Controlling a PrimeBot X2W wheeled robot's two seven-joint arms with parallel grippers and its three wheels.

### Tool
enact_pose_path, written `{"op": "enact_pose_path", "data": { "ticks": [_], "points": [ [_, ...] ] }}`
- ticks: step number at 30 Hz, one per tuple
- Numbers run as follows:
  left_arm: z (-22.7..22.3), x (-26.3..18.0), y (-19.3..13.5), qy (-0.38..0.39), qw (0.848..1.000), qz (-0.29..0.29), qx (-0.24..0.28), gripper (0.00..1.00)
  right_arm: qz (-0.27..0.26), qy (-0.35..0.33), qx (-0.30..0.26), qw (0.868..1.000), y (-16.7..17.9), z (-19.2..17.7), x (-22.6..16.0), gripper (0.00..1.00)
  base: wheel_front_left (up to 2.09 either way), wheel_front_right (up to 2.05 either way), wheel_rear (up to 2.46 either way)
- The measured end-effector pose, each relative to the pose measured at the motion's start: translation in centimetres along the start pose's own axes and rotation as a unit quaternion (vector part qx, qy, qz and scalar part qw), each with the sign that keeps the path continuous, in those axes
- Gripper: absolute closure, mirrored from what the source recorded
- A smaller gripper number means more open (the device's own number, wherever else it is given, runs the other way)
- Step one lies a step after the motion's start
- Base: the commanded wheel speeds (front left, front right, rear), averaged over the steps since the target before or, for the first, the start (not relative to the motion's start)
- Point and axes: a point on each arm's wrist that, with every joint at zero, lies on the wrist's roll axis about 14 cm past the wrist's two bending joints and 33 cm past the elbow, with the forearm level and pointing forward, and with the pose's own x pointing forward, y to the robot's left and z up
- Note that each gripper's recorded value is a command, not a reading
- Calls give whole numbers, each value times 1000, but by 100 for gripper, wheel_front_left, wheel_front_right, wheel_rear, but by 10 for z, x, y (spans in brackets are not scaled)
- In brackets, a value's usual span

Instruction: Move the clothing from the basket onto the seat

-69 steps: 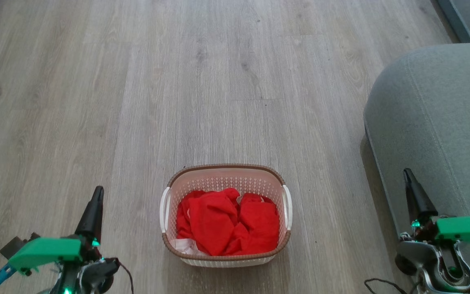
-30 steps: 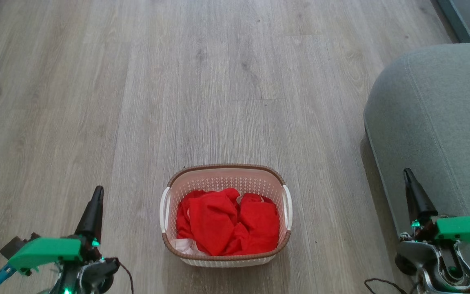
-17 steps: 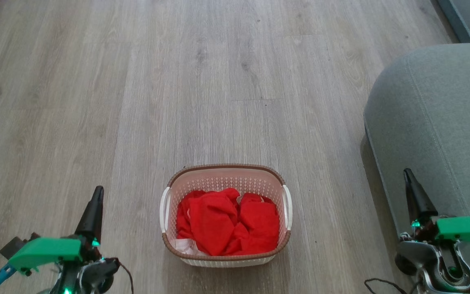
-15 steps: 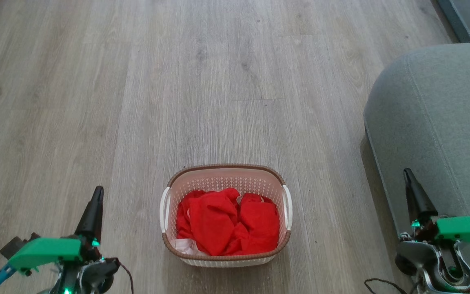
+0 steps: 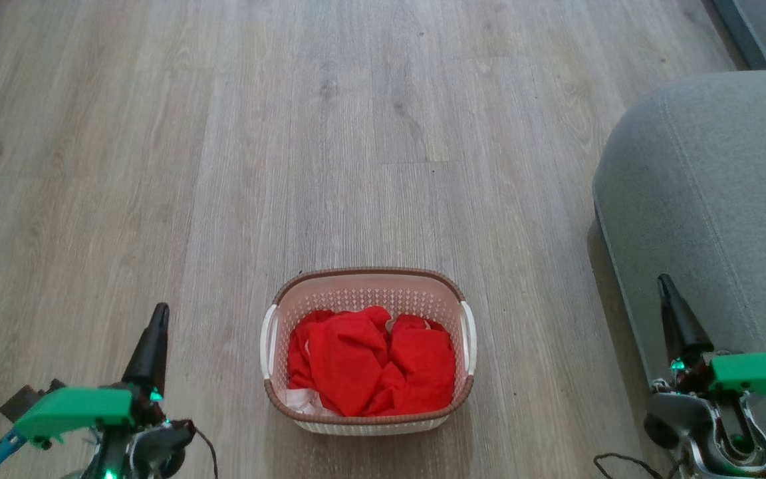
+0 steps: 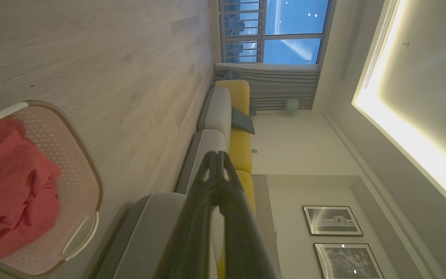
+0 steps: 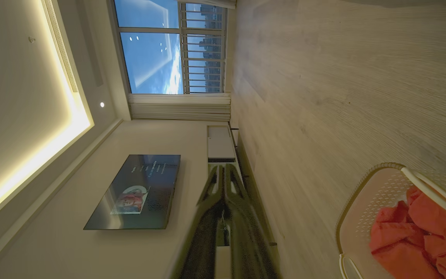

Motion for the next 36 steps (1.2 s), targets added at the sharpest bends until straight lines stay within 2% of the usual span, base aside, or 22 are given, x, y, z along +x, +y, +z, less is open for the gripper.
{"op": "enact_pose_path", "data": {
  "ticks": [1,9,23,36],
  "points": [
    [0,0,0,0,1000,0,0,0,0,0,0,1000,0,0,0,0,0,0,0],
    [-3,-26,58,0,996,87,-9,0,-83,1,9,996,-56,-4,-24,0,0,0,0],
    [-2,-14,47,-11,997,72,0,0,-68,9,-7,998,-44,-14,-9,0,0,0,0],
    [-4,-2,39,-11,997,64,39,0,-59,22,-39,997,-35,-25,4,0,0,0,0]
  ]
}}
